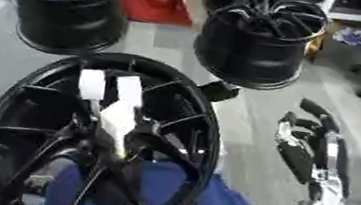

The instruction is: Pull the pin out of the wheel hub.

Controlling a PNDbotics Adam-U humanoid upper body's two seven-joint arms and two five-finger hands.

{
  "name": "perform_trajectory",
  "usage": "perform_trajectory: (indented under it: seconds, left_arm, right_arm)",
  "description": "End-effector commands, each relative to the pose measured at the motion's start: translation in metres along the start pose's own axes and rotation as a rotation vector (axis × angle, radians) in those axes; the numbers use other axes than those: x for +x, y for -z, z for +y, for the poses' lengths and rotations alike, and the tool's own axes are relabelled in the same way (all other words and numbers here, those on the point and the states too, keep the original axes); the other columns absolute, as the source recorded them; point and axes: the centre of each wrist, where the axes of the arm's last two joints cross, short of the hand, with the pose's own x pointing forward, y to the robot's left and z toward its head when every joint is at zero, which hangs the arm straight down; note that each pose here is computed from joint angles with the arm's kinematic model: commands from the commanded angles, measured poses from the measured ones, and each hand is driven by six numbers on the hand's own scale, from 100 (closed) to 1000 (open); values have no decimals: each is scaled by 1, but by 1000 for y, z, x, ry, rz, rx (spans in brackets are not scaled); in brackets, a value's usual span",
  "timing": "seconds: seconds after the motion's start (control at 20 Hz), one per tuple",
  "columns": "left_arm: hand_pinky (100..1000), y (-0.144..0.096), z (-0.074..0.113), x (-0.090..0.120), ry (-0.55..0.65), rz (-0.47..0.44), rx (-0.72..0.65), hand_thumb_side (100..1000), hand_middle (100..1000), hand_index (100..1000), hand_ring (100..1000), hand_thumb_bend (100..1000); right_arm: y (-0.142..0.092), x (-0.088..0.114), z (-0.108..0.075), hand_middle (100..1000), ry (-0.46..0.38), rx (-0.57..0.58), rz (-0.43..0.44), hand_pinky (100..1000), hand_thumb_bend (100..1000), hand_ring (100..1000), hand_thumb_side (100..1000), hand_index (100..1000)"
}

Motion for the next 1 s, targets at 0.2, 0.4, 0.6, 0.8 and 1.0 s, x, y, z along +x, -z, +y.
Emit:
perform_trajectory:
  seconds: [0.2,0.4,0.6,0.8,1.0]
  left_arm:
    - [566,18,27,29,151,-111,-108,563,710,862,638,120]
    - [582,34,48,54,299,-191,-246,534,725,873,650,139]
    - [605,55,61,85,464,-261,-442,534,745,889,666,171]
    - [630,78,58,114,599,-304,-703,536,772,905,690,227]
    - [650,96,41,133,695,-322,-932,544,786,913,708,278]
  right_arm:
    - [5,7,-3,796,-7,1,-32,580,100,682,274,821]
    - [5,7,-3,796,-11,9,-33,580,100,681,273,821]
    - [4,7,-2,796,-14,24,-34,580,100,681,274,821]
    - [4,6,-2,796,-18,41,-35,580,100,681,274,821]
    - [3,5,-3,796,-23,52,-33,579,100,681,274,821]
